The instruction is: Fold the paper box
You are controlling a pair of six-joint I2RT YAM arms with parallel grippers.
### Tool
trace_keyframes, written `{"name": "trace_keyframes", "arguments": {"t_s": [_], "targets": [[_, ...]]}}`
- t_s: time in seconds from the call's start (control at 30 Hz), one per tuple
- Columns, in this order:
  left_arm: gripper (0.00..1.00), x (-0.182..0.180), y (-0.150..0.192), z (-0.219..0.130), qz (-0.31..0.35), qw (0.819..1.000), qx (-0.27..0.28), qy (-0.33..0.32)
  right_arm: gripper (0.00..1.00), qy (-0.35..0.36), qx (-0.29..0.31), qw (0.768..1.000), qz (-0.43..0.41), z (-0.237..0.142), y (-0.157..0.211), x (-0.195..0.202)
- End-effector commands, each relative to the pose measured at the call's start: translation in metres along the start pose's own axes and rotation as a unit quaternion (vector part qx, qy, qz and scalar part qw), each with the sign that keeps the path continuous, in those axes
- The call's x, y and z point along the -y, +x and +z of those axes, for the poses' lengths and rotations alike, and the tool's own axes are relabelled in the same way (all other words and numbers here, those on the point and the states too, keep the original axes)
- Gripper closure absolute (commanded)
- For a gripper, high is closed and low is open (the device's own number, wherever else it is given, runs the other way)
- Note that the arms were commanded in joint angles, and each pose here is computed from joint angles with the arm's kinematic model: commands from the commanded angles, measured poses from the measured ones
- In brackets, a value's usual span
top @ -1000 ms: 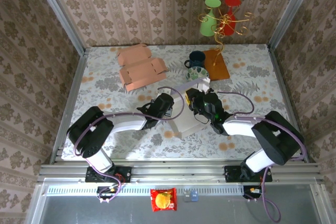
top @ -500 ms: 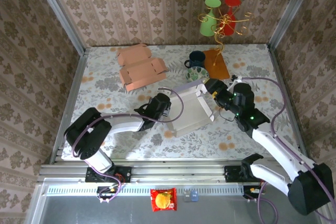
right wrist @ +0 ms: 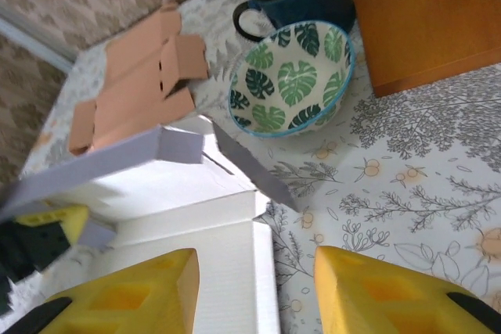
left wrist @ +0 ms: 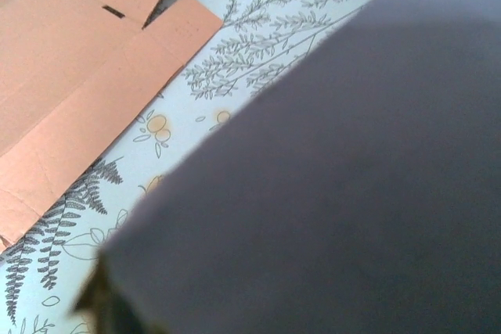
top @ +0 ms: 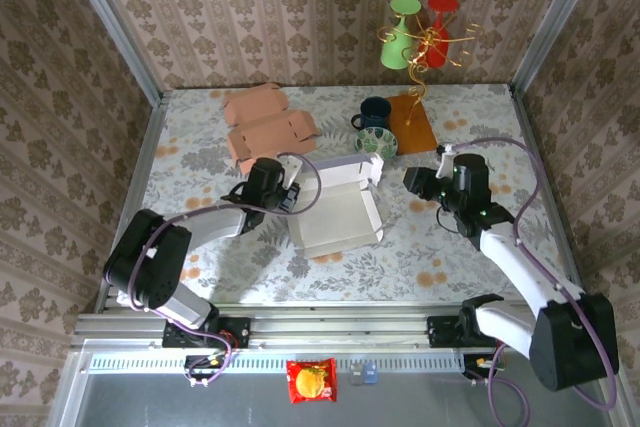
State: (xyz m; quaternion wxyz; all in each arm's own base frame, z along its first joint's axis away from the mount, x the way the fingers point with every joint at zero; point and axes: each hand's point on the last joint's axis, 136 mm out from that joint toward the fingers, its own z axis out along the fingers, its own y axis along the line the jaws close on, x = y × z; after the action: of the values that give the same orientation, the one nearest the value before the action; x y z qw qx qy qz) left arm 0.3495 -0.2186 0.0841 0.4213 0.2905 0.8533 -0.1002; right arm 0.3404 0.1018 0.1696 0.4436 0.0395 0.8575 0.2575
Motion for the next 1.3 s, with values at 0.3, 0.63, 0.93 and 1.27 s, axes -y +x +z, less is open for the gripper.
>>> {"name": "trace_keyframes", "arguments": {"t_s": [0.3, 0.63, 0.93, 1.27], "targets": [[1.00, 0.007, 0.004, 0.002, -0.011, 0.995, -0.017, 0.100, 0.63, -0.058, -0.078, 0.988, -0.118, 0.073, -0.004, 0.004], [1.00, -0.008, 0.002, 0.007, -0.019, 0.996, -0.014, 0.082, 0.63, -0.069, -0.133, 0.988, -0.040, 0.104, 0.004, 0.005], [1.00, -0.010, -0.002, 0.012, -0.017, 0.997, -0.012, 0.080, 0.61, -0.133, -0.144, 0.979, -0.057, 0.109, 0.026, -0.018], [1.00, -0.009, -0.001, 0.013, -0.013, 0.996, -0.017, 0.083, 0.59, -0.150, -0.149, 0.971, -0.112, 0.108, 0.037, -0.036]]}}
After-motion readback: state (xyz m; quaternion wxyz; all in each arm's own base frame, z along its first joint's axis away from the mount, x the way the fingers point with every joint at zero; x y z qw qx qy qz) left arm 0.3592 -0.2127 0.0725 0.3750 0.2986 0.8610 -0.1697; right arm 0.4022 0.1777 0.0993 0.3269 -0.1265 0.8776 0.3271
